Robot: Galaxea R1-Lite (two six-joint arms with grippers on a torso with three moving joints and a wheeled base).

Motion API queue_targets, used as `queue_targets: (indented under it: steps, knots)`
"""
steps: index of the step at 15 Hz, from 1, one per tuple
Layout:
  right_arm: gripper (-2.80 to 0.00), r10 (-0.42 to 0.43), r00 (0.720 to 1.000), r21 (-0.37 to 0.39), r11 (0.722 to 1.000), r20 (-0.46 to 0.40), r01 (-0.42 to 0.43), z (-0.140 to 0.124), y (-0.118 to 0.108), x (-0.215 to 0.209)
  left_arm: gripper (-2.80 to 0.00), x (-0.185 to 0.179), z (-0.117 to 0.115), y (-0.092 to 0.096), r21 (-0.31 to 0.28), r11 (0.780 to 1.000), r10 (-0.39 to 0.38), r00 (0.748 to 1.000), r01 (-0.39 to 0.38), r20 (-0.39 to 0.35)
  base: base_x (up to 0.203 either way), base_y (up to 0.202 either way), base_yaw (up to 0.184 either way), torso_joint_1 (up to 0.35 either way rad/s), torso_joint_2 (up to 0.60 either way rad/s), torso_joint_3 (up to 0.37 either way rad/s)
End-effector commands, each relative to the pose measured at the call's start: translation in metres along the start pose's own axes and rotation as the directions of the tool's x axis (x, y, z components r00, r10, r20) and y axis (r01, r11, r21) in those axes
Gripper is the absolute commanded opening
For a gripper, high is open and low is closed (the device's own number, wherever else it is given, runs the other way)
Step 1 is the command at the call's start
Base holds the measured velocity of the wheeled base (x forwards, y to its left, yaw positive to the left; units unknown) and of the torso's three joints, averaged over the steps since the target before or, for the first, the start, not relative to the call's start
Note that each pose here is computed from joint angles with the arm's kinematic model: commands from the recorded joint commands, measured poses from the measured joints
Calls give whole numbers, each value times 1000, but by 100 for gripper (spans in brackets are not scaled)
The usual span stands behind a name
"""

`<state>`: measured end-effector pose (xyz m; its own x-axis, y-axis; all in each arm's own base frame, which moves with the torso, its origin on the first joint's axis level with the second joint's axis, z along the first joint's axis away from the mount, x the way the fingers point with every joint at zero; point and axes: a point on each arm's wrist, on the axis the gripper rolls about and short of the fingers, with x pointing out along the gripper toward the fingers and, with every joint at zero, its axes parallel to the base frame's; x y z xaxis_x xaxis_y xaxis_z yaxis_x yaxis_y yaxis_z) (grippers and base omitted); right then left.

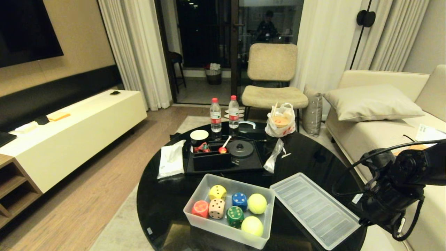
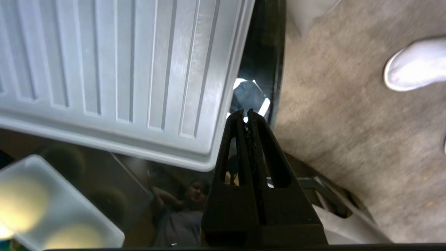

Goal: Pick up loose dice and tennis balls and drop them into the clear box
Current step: Close the lid

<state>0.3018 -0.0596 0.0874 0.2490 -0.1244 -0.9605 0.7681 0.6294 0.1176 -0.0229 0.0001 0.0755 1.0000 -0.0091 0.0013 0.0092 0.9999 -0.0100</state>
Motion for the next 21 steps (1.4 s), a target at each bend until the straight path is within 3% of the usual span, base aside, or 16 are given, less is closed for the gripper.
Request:
queue_targets:
  steps: [1,4,5,11,15,21]
  knots:
    - [-280,-30,999,4,1000,-38,30,3,5,20,-280,0,0,0,-1,1000,-2,1000,2,-3,0,0,0,0,0,0]
    - [-280,-36,999,-10,999,-35,36,4,6,23,-280,0,0,0,-1,1000,0,1000,0,-3,0,0,0,0,0,0]
    - [0,-43,998,-13,999,-36,43,6,7,28,-280,0,0,0,-1,1000,0,1000,0,-3,0,0,0,0,0,0]
    - [0,-62,996,-15,998,-59,61,7,11,52,-280,0,0,0,-1,1000,0,1000,0,-3,0,0,0,0,0,0]
    - [0,-36,999,37,999,-22,37,11,13,39,-280,0,0,0,-1,1000,0,1000,0,-3,0,0,0,0,0,0]
    - [0,-72,997,37,997,-14,73,11,13,53,-280,0,0,0,-1,1000,1,1000,-1,-3,0,0,0,0,0,0]
